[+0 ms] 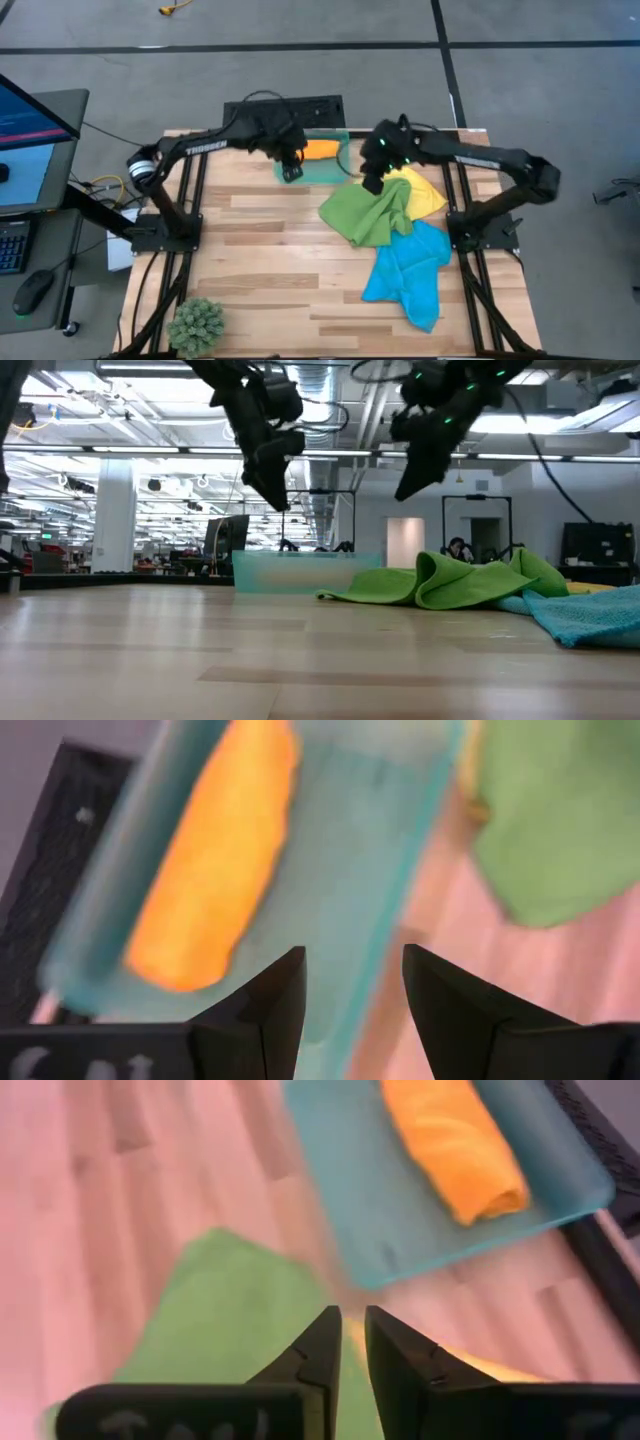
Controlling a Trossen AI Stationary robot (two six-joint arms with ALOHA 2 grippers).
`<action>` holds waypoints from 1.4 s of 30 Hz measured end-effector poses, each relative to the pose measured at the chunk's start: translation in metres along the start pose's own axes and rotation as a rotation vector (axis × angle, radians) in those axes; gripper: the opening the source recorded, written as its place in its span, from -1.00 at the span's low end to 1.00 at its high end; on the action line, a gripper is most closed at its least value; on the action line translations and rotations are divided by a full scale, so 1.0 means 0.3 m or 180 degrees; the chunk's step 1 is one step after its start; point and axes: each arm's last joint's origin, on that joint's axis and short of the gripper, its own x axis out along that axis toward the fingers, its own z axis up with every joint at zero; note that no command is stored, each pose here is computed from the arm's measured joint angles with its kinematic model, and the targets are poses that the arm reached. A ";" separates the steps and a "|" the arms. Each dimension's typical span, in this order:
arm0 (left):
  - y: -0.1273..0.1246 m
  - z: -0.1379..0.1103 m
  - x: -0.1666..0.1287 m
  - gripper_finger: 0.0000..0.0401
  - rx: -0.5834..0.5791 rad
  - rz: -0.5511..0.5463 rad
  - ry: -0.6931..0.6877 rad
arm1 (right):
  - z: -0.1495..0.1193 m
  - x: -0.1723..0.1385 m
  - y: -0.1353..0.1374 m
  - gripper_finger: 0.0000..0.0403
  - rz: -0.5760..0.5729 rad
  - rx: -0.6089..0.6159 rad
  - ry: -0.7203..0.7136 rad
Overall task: Roll microfiber towels into tight, uniform cylinder then place into a basket
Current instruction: Fold the green towel
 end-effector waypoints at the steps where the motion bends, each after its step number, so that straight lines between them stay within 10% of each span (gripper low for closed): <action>1: -0.029 -0.009 0.003 -0.21 0.0030 -0.0028 -0.0080 | -0.015 -0.008 0.025 -0.65 -0.0015 0.0003 -0.0048; 18: -0.453 -0.128 0.108 -0.21 0.0787 -0.0276 -0.1241 | -0.214 -0.058 0.396 -0.65 -0.0417 0.0085 -0.0346; 42: -0.510 -0.114 0.317 -0.32 0.0485 -0.0224 -0.1515 | -0.258 -0.085 0.487 -0.65 -0.0682 -0.0425 -0.0474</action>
